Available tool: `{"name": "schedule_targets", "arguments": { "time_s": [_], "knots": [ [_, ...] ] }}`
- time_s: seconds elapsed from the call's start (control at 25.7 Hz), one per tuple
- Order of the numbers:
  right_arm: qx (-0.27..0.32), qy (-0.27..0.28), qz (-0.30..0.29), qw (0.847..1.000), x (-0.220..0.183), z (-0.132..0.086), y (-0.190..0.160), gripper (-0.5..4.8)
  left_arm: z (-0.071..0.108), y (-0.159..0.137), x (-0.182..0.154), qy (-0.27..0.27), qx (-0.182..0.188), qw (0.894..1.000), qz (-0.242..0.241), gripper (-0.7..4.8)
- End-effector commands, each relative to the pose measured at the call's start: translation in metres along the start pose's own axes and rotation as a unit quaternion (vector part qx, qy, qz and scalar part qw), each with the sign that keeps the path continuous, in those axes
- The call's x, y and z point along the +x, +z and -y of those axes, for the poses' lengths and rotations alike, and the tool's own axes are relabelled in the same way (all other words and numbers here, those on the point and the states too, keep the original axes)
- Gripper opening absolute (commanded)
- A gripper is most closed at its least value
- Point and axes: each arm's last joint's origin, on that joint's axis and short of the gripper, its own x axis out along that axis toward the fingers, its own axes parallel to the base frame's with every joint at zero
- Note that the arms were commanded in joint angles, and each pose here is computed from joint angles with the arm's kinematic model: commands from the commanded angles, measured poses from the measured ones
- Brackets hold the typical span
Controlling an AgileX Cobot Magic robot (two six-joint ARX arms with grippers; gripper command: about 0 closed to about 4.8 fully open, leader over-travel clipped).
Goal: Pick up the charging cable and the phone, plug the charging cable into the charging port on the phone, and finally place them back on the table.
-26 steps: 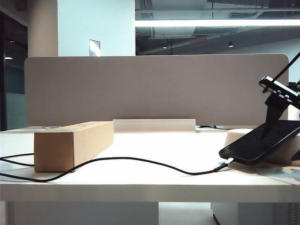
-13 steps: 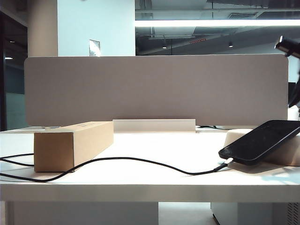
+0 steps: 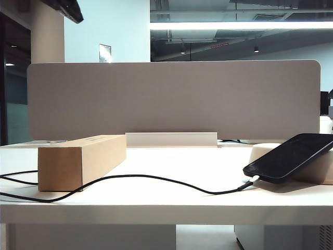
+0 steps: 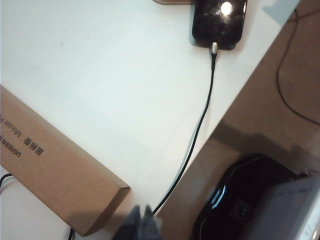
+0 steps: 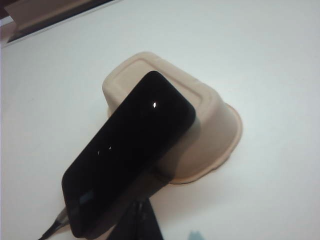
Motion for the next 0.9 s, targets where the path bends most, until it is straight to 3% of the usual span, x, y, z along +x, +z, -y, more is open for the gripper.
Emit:
{"name": "schedule_targets", "arguments": {
  "time_s": [0.04,0.23,0.47,0.9],
  "knots": [
    [-0.006,-0.004,0.048,0.999,-0.005,0.003,-0.004,-0.02,0.001,-0.009,-0.004,0.023,-0.014,0.999,0.043,-0.06],
    [-0.040,-0.014,0.082,0.996,-0.007,0.010,-0.017,-0.01,0.012,-0.038,-0.002,0.044,-0.015,0.995,0.091,-0.06],
    [-0.053,-0.001,0.120,0.991,-0.003,0.014,-0.029,-0.01,0.024,-0.064,-0.005,0.049,-0.032,0.993,0.099,-0.06],
    [-0.057,-0.013,0.086,0.995,0.002,0.022,-0.050,-0.01,0.031,-0.070,-0.023,0.080,-0.036,0.988,0.126,-0.06]
  ]
}}
